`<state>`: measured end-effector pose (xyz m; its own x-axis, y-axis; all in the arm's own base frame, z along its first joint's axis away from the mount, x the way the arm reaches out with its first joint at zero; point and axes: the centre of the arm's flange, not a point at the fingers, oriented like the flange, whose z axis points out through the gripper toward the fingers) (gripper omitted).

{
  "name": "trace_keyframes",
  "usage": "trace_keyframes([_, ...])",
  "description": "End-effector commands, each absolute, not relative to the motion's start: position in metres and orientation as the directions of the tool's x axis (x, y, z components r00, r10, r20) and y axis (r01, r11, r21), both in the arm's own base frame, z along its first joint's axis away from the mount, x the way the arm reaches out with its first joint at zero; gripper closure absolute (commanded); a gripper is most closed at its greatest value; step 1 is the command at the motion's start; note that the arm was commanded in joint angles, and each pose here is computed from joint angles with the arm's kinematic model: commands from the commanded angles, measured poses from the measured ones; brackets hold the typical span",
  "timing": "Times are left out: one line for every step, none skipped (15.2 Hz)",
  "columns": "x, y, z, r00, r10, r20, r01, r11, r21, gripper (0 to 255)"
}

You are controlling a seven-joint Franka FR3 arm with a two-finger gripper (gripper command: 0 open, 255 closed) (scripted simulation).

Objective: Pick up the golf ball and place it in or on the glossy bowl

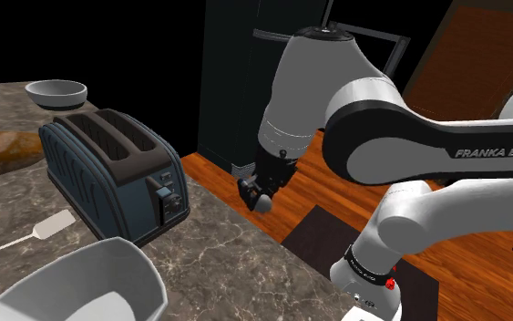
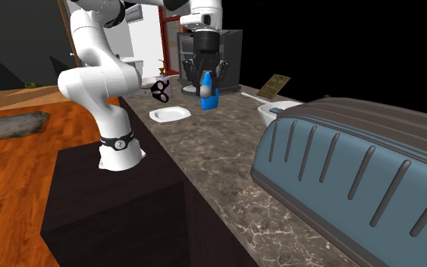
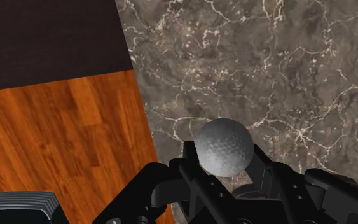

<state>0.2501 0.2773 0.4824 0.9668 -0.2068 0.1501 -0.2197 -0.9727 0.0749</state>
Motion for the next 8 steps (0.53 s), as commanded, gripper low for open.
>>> trace_keyframes([0.256, 0.301, 0.484, 0.967, -0.207, 0.15, -0.22, -0.973, 0.074, 255])
trace_keyframes([0.26, 0.313, 0.484, 0.967, -0.207, 0.15, -0.22, -0.973, 0.074, 255])
trace_keyframes([0.264, 0.326, 0.484, 0.967, -0.207, 0.15, -0.22, -0.973, 0.074, 255])
trace_keyframes([0.268, 0.339, 0.484, 0.967, -0.207, 0.15, -0.22, -0.973, 0.074, 255])
trace_keyframes([0.272, 0.351, 0.485, 0.967, -0.207, 0.15, -0.22, -0.973, 0.074, 255])
trace_keyframes([0.276, 0.364, 0.485, 0.967, -0.207, 0.15, -0.22, -0.973, 0.074, 255])
trace_keyframes([0.28, 0.376, 0.485, 0.967, -0.207, 0.15, -0.22, -0.973, 0.074, 255])
trace_keyframes([0.283, 0.389, 0.485, 0.967, -0.207, 0.15, -0.22, -0.973, 0.074, 255])
